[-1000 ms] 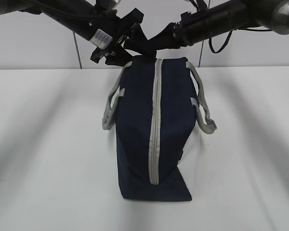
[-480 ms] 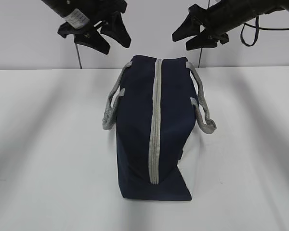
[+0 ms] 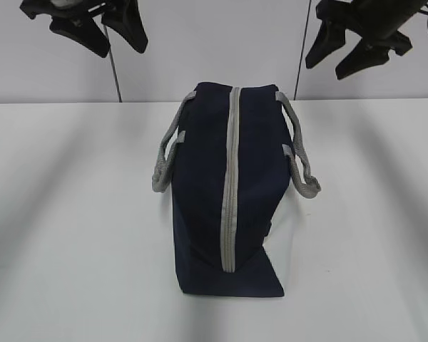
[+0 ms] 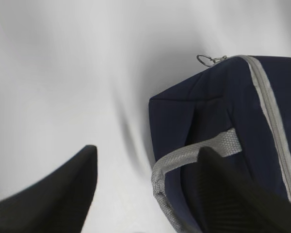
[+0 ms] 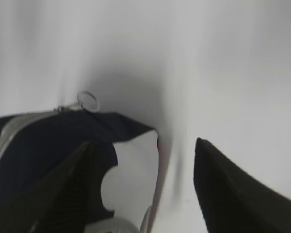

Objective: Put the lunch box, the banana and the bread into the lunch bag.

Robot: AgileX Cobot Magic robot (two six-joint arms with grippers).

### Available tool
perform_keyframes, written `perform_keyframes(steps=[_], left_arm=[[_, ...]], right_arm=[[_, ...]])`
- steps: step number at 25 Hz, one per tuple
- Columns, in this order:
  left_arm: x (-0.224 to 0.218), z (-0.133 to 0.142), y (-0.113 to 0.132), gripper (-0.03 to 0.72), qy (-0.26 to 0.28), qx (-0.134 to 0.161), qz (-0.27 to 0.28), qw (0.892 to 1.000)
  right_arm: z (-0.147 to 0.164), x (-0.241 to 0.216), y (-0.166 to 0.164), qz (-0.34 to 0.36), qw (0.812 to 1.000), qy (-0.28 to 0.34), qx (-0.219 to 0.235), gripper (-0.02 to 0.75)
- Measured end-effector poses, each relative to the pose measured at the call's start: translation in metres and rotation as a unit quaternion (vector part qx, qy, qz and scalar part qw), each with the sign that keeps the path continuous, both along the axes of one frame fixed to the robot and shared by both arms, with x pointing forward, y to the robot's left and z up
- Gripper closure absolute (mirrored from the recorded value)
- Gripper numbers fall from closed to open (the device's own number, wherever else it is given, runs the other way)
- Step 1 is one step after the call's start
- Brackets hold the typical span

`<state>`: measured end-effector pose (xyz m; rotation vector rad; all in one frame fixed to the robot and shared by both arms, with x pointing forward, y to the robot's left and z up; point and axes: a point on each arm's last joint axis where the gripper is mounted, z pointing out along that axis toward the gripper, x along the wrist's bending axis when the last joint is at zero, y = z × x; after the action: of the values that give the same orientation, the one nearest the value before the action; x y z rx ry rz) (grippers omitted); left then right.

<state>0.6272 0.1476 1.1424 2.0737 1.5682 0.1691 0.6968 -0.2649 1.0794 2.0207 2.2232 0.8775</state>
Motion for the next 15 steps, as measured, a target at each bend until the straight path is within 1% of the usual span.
perform_keyframes(steps=[4,7,8,11,13,15], left_arm=[[-0.023,0.016,-0.002,0.241,-0.019,0.03,0.004,0.999],[-0.046,0.02,0.004,0.241,-0.017,0.047,0.004,0.999],[-0.055,0.023,0.008,0.241,-0.018,0.048,0.005,0.999],[-0.085,0.022,0.022,0.241,-0.012,0.064,0.008,0.998],[-0.105,0.021,0.033,0.245,-0.017,0.073,0.013,0.997],[-0.129,0.018,0.044,0.256,-0.022,0.076,0.014,0.997]], right_arm=[[-0.006,-0.031,0.0,0.008,0.999,0.04,-0.004,0.269],[0.004,-0.064,0.0,0.014,0.999,0.049,-0.006,0.269],[0.009,-0.078,0.0,0.017,0.999,0.049,-0.007,0.269],[0.023,-0.12,-0.001,0.022,0.999,0.043,-0.017,0.269],[0.034,-0.153,-0.002,0.023,0.999,0.032,-0.024,0.269],[0.038,-0.181,-0.003,0.022,0.999,0.022,-0.036,0.269]])
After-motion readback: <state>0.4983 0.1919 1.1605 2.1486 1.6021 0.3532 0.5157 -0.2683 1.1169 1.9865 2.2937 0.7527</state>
